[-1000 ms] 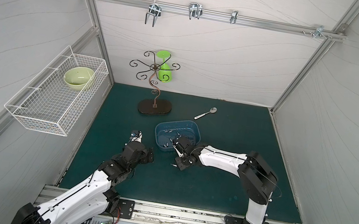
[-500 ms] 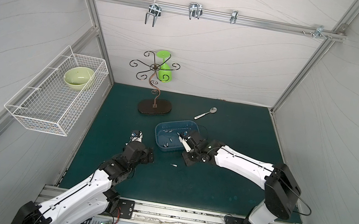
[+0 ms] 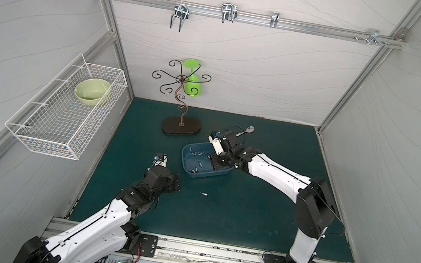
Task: Put the bit on the desktop into the storage box
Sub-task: Place the screwdriver bit in the storage box, then pick up the screwdriver bit from the center of the board, then place the screwdriver bit in the storage box.
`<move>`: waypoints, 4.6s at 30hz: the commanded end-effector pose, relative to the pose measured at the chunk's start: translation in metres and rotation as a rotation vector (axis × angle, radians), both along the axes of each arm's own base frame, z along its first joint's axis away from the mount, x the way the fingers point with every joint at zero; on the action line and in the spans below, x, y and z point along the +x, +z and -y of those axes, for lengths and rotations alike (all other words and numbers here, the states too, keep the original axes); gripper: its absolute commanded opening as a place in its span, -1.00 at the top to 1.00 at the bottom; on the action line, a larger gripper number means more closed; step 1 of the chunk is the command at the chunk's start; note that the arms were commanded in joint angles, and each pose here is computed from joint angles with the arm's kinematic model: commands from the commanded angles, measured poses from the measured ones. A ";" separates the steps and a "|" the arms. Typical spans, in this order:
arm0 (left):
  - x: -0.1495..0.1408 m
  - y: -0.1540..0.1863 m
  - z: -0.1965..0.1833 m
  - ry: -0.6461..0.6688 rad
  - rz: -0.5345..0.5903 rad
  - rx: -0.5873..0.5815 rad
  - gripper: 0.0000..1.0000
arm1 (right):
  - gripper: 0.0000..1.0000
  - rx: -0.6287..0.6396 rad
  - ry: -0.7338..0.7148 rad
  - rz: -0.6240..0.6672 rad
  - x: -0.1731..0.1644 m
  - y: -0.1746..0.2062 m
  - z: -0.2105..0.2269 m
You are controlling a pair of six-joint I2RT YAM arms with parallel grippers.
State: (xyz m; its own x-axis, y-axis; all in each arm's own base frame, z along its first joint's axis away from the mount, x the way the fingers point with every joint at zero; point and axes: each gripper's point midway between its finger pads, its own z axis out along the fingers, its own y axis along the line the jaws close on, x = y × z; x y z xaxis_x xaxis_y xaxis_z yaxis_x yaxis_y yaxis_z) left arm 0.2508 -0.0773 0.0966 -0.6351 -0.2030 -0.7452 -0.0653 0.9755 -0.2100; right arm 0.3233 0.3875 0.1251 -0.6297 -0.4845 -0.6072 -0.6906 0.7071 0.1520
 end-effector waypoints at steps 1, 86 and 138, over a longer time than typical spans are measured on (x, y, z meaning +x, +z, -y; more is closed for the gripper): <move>0.008 0.012 0.001 0.006 0.049 -0.005 -0.95 | 0.81 0.007 0.005 0.024 0.017 -0.001 -0.006; 0.009 0.012 -0.005 0.039 0.057 0.005 -0.96 | 0.62 -0.393 0.352 -0.197 -0.131 -0.112 0.007; 0.011 0.002 -0.004 0.014 -0.042 -0.179 -0.98 | 0.65 0.035 -0.071 -0.041 0.038 0.007 -0.014</move>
State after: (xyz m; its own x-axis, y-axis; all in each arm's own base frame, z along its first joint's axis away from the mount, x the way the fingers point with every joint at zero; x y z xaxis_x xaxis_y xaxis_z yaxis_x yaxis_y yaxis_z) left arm 0.2528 -0.0710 0.0858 -0.6932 -0.3174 -0.6471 -0.1026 0.9321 -0.3474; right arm 0.3503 0.3958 0.1182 -0.6918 -0.4531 -0.5622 -0.6424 0.7417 0.1927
